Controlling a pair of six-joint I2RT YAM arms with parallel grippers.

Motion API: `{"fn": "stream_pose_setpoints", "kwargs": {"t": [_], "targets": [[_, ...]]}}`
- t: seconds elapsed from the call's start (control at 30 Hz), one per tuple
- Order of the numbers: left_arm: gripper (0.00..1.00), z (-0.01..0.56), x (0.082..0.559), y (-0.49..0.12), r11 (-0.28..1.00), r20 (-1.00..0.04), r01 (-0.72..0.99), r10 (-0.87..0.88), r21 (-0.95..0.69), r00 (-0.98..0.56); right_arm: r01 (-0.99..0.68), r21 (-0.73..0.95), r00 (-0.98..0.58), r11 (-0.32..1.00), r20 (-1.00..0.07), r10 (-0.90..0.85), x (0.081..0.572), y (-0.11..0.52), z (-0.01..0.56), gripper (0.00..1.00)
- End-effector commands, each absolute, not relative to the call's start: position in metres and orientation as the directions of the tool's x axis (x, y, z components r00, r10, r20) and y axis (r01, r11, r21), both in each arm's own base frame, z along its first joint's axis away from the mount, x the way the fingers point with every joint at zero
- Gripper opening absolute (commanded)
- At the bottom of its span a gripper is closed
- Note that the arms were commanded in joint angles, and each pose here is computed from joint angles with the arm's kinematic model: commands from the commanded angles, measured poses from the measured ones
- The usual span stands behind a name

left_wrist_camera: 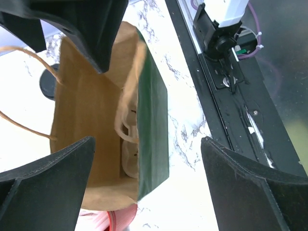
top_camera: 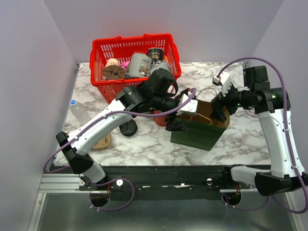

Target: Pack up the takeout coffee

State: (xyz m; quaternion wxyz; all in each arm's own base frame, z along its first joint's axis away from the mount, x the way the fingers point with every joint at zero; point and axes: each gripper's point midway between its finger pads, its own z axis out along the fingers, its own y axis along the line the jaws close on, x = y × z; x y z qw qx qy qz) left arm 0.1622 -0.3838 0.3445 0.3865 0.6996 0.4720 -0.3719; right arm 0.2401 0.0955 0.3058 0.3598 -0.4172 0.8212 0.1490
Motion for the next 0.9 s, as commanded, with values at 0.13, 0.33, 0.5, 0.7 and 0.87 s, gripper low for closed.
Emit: {"fn": "stream_pose_setpoints", "kwargs": {"t": [0.13,0.33,0.5,0.7,0.87], "targets": [[0.98,0.327,0.156,-0.386,-0.299,-0.883,0.940,0.379,0.165,0.276,-0.824,-0.113,-0.319,0.555,-0.718,-0.619,0.259,0.097,0.276,0.97],[0.98,0.335,0.154,-0.382,-0.286,-0.885,0.939,0.364,0.190,0.290,-0.847,-0.152,-0.251,0.509,-0.730,-0.636,0.265,0.101,0.275,0.88],[0.98,0.352,0.163,-0.368,-0.224,-0.882,0.945,0.357,0.240,0.308,-0.872,-0.165,-0.207,0.461,-0.729,-0.652,0.269,0.105,0.267,0.54],[0.98,0.374,0.205,-0.329,0.031,-0.904,0.968,0.366,0.248,0.220,-0.893,-0.157,-0.182,0.421,-0.730,-0.659,0.261,0.108,0.270,0.07],[0.98,0.360,0.248,-0.289,0.242,-0.901,0.935,0.409,0.261,0.145,-0.890,-0.218,-0.085,0.400,-0.783,-0.616,0.242,0.116,0.298,0.01]]}}
